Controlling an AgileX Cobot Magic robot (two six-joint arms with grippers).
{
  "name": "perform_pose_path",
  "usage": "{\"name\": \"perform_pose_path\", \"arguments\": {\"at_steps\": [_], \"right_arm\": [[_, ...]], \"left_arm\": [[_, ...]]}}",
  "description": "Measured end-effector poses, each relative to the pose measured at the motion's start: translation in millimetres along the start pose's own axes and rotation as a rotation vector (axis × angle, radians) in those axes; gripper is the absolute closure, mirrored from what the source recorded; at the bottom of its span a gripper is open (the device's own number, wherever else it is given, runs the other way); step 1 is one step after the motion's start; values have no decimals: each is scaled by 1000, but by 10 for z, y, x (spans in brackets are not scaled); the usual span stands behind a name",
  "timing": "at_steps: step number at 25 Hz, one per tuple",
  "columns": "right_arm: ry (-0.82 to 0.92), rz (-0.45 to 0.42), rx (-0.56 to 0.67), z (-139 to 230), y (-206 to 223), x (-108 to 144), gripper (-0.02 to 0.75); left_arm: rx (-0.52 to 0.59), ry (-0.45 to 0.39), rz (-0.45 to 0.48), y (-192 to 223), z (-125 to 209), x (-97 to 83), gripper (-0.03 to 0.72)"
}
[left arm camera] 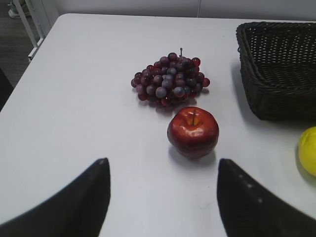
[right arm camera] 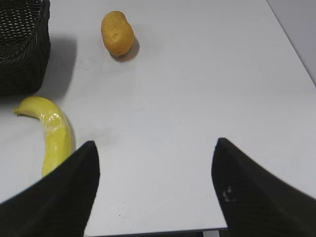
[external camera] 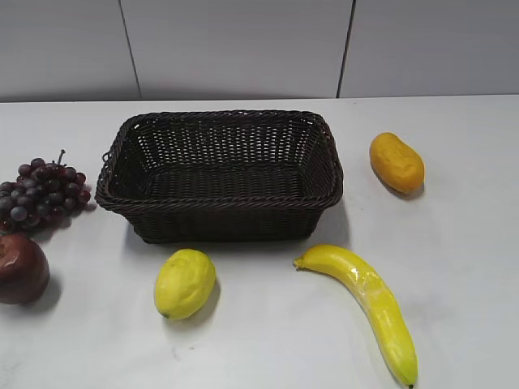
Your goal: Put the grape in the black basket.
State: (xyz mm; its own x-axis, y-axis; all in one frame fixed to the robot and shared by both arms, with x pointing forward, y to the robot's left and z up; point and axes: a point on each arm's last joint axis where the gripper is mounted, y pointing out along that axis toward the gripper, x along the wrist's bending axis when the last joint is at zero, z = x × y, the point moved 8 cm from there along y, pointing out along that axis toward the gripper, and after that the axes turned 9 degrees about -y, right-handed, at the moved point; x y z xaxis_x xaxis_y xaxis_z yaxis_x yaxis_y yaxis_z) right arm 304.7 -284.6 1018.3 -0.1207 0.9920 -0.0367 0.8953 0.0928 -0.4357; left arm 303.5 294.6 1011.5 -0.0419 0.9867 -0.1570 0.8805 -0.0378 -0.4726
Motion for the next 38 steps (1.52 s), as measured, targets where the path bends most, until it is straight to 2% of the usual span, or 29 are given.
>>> {"name": "perform_pose_path", "arguments": {"at_steps": [20, 26, 31, 38], "right_arm": [[0, 0, 0, 0, 0, 0, 200], [0, 0, 0, 0, 0, 0, 200], [0, 0, 0, 0, 0, 0, 200], [0, 0, 0, 0, 0, 0, 200]], "left_arm": [[-7, -2, 4, -3, -18, -9, 72], [-47, -24, 32, 99, -419, -102, 78], [40, -41, 14, 496, -652, -119, 79], [291, -49, -29, 1209, -767, -109, 82]]}}
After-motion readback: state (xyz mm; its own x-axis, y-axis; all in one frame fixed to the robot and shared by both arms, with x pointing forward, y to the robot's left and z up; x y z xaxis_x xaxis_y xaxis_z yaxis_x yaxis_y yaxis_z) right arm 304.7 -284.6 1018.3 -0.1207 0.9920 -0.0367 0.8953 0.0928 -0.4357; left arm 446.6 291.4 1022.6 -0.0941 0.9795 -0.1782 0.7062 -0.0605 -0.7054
